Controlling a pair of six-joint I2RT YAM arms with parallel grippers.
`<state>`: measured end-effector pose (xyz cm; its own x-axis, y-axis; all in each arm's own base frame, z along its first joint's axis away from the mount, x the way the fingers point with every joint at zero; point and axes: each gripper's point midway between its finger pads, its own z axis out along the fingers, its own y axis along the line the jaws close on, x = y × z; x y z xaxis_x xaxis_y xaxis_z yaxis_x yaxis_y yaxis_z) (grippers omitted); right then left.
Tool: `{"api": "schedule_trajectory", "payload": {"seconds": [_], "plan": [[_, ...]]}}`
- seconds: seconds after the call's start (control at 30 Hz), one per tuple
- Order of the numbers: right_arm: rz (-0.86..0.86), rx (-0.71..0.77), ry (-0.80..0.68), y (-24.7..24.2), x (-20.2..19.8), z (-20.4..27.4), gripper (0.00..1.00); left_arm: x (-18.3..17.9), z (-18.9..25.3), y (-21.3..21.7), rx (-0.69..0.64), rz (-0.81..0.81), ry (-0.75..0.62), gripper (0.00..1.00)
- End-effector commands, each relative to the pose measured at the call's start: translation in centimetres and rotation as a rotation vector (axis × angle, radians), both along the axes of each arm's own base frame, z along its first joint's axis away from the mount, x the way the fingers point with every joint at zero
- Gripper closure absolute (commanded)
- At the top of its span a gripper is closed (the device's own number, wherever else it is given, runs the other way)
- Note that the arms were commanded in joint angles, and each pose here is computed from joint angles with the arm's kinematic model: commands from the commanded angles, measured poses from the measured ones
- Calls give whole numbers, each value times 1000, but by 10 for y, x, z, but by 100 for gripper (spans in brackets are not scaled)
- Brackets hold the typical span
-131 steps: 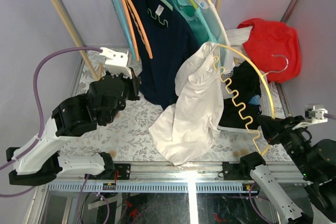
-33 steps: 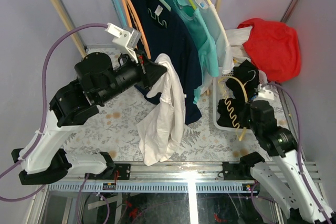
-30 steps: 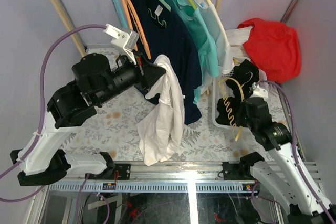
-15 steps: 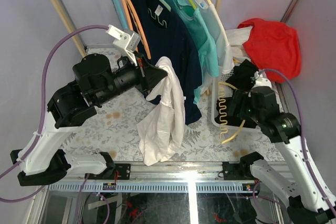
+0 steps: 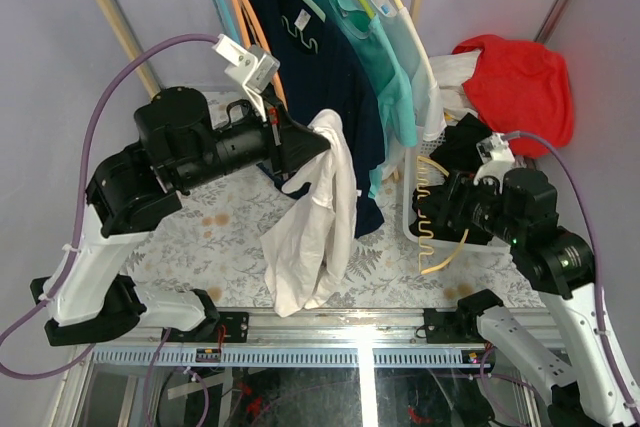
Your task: Place the t-shirt on the hanger
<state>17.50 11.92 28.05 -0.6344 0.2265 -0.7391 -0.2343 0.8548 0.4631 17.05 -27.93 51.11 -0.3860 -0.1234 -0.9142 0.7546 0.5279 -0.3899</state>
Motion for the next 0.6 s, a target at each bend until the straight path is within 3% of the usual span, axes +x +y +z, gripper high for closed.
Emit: {"api": "schedule_trajectory", "payload": {"seconds": [0.0, 0.27, 0.57], "plan": [[316, 207, -188, 61, 9, 54, 38, -42, 43, 6, -105, -174, -44, 98], [620, 401, -379, 101, -5, 104, 42, -92, 88, 13, -232, -388, -82, 97], [878, 515, -501, 103, -63, 140, 43, -92, 82, 15, -224, -377, -69, 97]]}}
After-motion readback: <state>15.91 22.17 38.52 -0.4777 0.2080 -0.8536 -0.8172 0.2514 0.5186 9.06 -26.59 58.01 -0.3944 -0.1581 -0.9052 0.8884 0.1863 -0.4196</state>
